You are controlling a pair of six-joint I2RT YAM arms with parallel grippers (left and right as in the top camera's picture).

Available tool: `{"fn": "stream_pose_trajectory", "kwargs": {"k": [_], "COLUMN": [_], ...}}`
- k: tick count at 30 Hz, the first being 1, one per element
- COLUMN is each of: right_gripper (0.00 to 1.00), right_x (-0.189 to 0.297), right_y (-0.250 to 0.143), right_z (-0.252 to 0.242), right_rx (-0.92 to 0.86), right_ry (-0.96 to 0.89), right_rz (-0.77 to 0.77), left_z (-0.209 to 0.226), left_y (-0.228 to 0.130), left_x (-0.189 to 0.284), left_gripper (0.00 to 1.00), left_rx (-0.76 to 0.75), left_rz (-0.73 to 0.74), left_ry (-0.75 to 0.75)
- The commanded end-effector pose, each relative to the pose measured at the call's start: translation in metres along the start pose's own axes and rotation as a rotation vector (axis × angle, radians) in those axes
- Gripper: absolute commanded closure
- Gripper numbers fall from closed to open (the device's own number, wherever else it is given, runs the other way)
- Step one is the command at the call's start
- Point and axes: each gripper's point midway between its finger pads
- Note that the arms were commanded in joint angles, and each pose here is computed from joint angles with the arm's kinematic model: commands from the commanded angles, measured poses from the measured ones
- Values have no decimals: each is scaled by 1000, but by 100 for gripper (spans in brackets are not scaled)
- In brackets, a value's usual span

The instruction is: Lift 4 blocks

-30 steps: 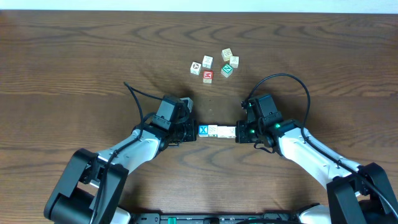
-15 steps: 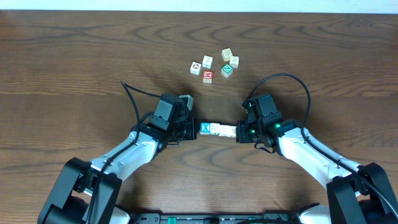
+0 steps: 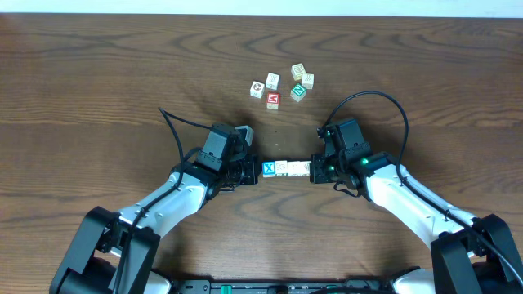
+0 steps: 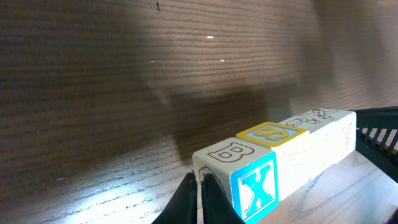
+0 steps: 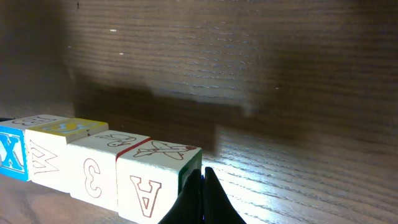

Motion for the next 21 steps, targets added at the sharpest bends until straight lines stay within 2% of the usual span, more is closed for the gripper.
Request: {"fn": "stream_pose_trajectory", "kwargs": {"k": [1,21], "right_gripper": [99,99], "right_x": [13,19], "right_y": [1,10], "right_z": [59,65], "right_rx": [61,80], "right_ry": [249,254], "right_rz": [52,39], "left_z": [-53,-62], "left_y": [7,18], "left_x": [8,14], "left_gripper": [93,93], "left_rx": [-67,-85], "left_rz": [22,-8], "left_ry": [-195,-211]}}
Point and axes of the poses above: each gripper's point midway between its finger pads, its own x axis back along the fingers, its own z axis along the line the jaws close on, y = z × x, and after that the axes turned 4 degrees about -x, right-handed
